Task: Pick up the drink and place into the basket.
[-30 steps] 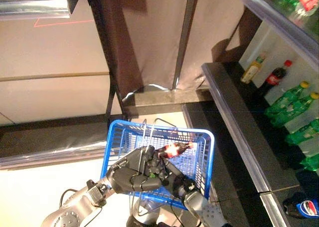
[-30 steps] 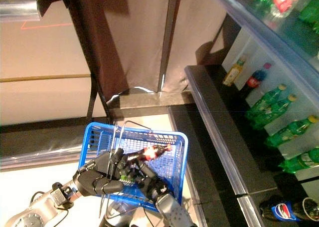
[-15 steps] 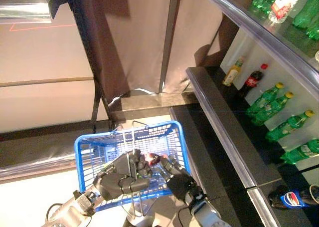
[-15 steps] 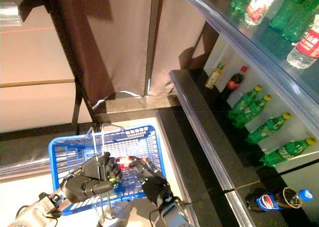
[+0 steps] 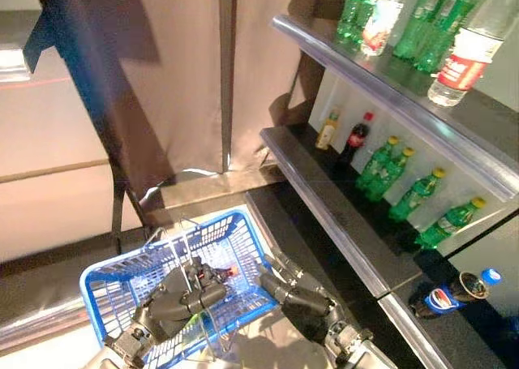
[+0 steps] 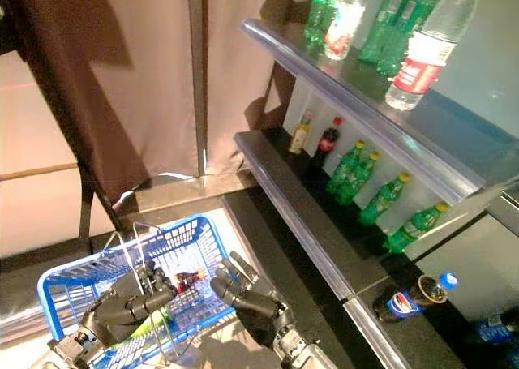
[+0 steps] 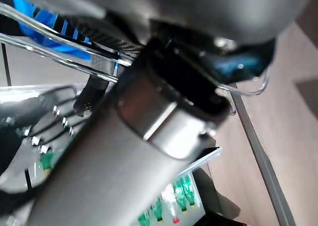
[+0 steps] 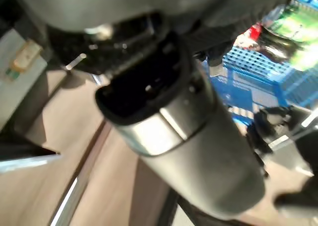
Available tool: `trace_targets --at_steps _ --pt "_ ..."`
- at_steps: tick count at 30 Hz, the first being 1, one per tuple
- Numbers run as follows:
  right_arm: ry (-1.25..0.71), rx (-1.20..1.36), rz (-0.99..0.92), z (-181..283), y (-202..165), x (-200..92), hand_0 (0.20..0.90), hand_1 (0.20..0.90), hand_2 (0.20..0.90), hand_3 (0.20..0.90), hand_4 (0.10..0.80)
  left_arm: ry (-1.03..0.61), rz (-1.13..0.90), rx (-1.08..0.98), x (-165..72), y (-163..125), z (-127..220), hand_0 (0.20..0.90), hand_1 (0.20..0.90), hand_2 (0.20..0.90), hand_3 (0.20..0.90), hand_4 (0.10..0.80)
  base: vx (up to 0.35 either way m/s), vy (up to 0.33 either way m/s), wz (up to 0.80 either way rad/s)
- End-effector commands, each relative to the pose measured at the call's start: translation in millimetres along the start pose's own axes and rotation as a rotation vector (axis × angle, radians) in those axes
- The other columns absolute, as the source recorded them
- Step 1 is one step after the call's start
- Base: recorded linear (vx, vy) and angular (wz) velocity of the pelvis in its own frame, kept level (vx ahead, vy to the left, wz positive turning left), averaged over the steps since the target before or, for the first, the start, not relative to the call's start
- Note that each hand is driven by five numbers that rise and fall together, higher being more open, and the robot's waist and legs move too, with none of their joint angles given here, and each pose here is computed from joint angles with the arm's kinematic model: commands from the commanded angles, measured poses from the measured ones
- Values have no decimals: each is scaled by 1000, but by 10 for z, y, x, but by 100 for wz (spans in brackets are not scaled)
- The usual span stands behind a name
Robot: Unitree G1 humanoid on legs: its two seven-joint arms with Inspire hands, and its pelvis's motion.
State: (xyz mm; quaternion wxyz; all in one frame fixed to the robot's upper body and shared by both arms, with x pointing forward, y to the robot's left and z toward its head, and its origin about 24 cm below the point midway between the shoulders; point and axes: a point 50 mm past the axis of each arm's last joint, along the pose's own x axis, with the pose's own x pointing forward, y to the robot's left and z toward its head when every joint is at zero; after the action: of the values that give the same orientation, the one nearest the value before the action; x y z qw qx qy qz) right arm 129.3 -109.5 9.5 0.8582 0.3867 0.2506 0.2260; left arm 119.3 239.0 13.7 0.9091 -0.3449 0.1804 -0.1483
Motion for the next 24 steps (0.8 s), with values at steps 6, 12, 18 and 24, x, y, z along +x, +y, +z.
trace_targets --at_steps 6,12,18,24 --pt "-104 -199 127 428 59 -85 900 900 900 900 800 -419 -248 126 303 -493 515 300 300 300 200 100 -144 -11 -23" --pt "-46 -248 -79 412 -350 -201 900 900 900 900 800 -471 53 123 322 -143 465 300 300 300 200 100 -224 -27 -38" --pt "2 -275 -320 252 -796 -282 900 900 900 900 800 -490 309 87 343 230 330 300 300 300 200 100 -209 -26 -51" --pt "131 -263 -642 -128 -1276 -420 900 900 900 900 800 -435 511 29 420 572 126 300 300 300 200 100 -135 -19 -34"
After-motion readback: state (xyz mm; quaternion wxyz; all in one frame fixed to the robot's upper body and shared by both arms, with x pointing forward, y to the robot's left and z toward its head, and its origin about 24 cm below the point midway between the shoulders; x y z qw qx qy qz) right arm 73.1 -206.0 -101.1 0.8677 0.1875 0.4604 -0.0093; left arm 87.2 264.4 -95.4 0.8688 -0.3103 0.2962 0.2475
